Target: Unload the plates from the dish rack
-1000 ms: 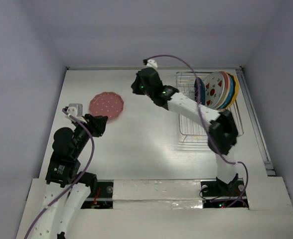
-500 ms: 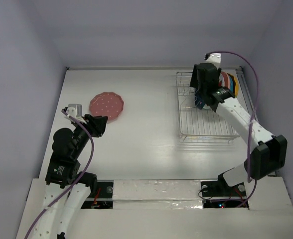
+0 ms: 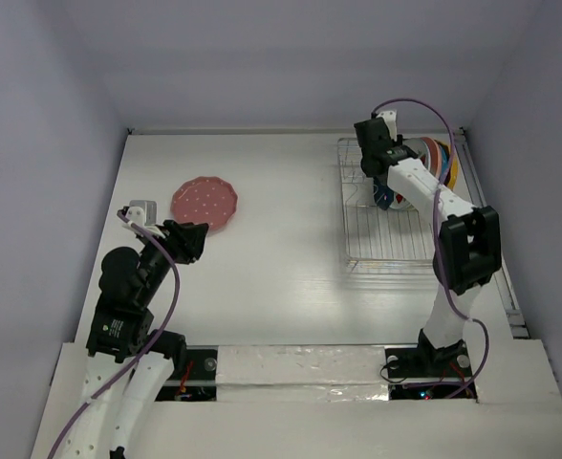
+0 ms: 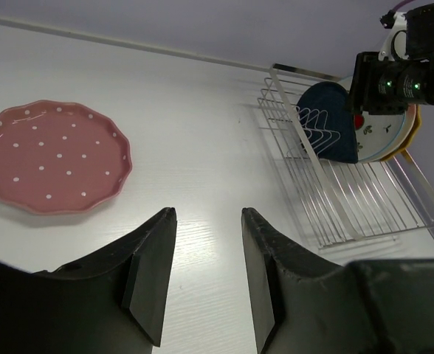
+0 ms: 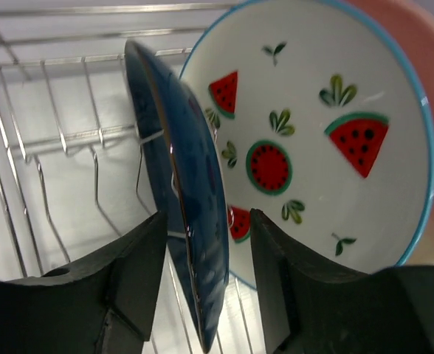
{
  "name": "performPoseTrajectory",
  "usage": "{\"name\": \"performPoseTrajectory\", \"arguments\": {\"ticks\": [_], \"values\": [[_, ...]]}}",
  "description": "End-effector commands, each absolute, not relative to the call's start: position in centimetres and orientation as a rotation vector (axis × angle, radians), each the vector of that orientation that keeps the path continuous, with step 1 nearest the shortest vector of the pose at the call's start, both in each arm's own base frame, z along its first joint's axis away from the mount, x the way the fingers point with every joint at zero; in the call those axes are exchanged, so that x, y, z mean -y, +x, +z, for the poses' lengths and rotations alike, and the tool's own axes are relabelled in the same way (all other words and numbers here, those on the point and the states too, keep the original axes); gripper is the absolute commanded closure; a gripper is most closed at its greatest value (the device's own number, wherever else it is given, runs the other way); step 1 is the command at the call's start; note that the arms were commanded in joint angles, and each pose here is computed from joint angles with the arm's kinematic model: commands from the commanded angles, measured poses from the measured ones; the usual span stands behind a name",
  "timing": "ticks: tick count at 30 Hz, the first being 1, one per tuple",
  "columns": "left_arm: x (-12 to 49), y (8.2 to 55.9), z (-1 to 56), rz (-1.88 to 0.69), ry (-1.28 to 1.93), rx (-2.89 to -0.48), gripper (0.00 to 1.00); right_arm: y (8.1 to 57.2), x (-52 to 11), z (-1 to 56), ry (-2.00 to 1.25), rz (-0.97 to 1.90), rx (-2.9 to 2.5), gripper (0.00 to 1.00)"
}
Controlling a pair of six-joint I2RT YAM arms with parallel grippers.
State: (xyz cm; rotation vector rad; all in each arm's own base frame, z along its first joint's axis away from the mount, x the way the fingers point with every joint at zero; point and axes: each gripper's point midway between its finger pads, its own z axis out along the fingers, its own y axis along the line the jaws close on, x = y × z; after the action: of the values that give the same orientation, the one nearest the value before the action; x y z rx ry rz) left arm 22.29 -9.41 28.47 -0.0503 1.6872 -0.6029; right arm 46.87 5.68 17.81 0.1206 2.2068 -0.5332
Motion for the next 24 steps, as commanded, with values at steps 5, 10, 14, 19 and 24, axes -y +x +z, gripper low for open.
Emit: {"name": "performPoseTrajectory", "arguments": {"ticks": [5, 10, 14, 19, 24], "values": [[9.3, 22.0, 30.6, -0.609, -0.045, -1.609, 0.62, 48.7, -4.0, 19.8, 0.115, -0.698, -2.176, 0.52], [9.1, 21.9, 30.7, -0.605, -0.05, -1.605, 0.62, 49.8, -3.4, 18.8, 0.103, -0.73, -2.204, 0.53], [9.2, 21.8, 30.9, -0.609, -0.046, -1.601, 0.62, 50.3, -3.4, 18.6, 0.078, -0.764, -2.217, 0.59], [9.2, 21.7, 31.0, -0.609, -0.045, -1.596, 0.62, 50.5, -2.7, 20.4, 0.091, -0.814, -2.171, 0.81], [9.4, 21.6, 30.9, -0.617, -0.039, -1.599, 0.62, 50.2, -1.8, 23.2, 0.045, -0.886, -2.128, 0.97]]}}
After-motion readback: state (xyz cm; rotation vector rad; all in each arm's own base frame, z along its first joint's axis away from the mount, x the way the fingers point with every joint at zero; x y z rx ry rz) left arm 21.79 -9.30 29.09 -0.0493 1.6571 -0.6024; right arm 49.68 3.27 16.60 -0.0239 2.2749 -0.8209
